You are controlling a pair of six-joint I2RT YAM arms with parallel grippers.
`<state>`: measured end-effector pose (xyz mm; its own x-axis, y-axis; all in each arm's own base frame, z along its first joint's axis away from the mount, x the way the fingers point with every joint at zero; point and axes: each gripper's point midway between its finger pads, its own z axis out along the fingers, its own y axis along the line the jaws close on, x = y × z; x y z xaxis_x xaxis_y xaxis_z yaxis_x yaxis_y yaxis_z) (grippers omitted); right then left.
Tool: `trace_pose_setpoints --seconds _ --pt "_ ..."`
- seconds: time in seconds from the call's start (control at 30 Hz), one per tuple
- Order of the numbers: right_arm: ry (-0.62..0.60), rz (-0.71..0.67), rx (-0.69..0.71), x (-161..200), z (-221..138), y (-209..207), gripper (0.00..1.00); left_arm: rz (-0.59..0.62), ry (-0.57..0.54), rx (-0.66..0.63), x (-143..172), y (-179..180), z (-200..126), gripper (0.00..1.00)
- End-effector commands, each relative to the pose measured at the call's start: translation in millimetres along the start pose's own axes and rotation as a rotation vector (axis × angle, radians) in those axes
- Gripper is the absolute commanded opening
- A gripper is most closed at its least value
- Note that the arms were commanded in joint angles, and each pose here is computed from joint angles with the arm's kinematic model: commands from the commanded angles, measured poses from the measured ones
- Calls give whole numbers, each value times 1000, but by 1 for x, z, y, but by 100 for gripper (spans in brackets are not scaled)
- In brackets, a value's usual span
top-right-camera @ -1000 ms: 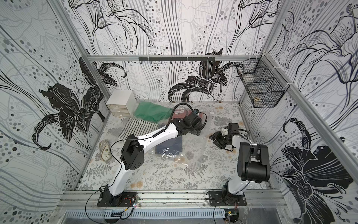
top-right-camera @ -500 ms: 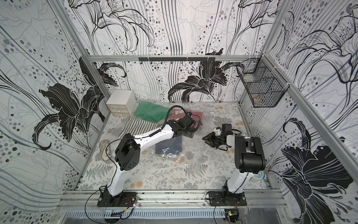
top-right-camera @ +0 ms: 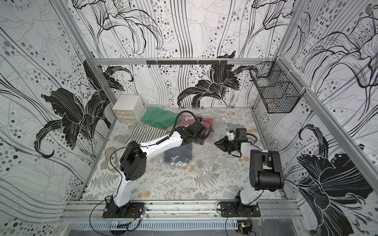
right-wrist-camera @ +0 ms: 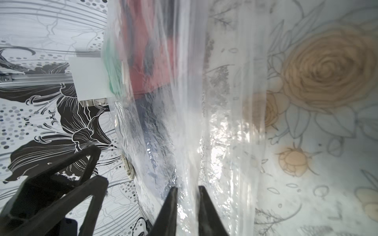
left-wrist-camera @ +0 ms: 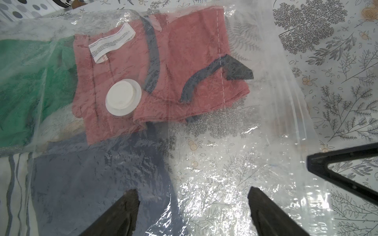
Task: Take the tank top out of the vacuum bag
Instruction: Open the vacuum bag at the center of the board.
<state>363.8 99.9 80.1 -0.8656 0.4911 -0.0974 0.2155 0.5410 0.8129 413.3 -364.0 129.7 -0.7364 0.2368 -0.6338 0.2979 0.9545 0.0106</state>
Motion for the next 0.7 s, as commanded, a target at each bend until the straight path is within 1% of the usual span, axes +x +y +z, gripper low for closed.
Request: trace_pose_setpoints --seconds 0.0,0.1,0.23,0.3,0.47,0.53,0.67 --pt "35 26 -51 4 1 12 9 -16 -60 41 -20 -5 -14 86" --pt "30 42 -108 1 2 23 8 -10 -83 86 -26 -14 -24 85" --pt "13 13 -101 0 -3 33 4 -4 -118 166 -27 -30 -48 85" --pt "17 23 -103 0 -1 33 0 -16 -128 224 -23 -38 -61 85" --pt "21 70 -151 0 3 40 0 -40 -139 355 -17 -63 -90 87" --pt "14 69 -152 1 1 46 0 -28 -130 373 -17 -75 -93 88" --pt "-6 86 -157 1 -3 56 0 11 -64 362 -9 -102 -81 88"
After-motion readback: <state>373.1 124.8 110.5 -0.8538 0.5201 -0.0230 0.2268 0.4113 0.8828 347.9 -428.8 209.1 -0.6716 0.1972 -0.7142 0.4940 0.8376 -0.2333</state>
